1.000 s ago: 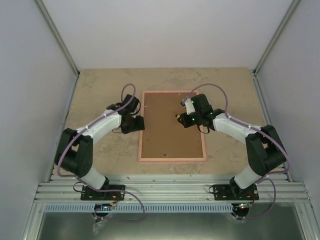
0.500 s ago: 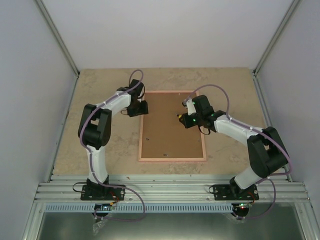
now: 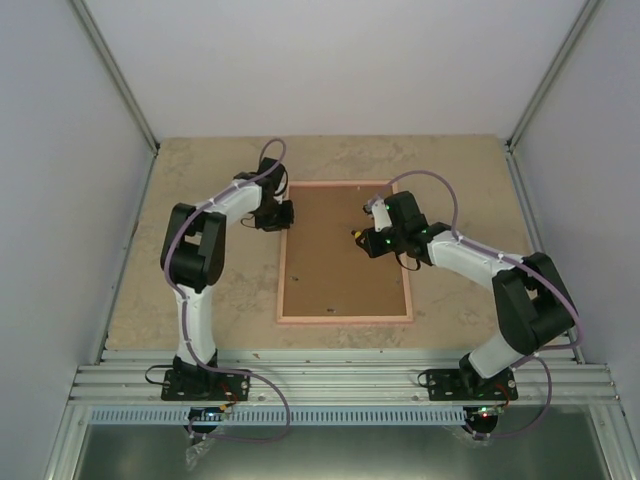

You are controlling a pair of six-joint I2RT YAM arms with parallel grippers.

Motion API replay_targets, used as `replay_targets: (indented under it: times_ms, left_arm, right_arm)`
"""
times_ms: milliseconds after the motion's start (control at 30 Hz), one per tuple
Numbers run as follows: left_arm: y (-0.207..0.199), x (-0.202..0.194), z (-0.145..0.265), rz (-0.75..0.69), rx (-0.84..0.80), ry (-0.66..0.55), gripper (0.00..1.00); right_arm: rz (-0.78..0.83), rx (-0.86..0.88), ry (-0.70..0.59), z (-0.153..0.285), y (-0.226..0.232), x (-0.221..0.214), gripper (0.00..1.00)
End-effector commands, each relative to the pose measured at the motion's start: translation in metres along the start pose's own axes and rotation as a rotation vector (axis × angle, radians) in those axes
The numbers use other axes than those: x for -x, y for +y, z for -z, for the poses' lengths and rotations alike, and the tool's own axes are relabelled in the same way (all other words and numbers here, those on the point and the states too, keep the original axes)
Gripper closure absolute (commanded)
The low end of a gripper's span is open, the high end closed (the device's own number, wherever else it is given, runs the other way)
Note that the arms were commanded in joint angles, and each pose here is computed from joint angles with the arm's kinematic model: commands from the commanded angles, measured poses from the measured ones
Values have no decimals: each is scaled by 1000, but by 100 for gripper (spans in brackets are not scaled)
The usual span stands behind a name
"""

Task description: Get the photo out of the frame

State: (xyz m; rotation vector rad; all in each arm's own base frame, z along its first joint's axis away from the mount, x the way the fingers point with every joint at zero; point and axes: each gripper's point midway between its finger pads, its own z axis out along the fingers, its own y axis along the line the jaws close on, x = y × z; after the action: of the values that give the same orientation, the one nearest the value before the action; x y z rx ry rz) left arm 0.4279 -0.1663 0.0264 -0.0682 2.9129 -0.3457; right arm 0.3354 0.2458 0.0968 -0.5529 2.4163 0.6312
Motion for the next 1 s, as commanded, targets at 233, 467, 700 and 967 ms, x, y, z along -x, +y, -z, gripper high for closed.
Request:
replay_targets:
  times_ms: [233,467,700,967]
  left_arm:
    - [-14,-62,10,-44,-48,82,88]
    - [-27,-88,19,-45,-65,76,88]
    - [-31,-103,25,-32,-80,72,88]
    - [-31,-110,25,-16,-90,77,88]
  right_arm:
    - [19,100,3,-16,19,13,100]
    - [62,172,25,-28,43,13,99]
    - [110,256,59,-43,67,9,100]
    - [144,324,112,-59,83,-3,100]
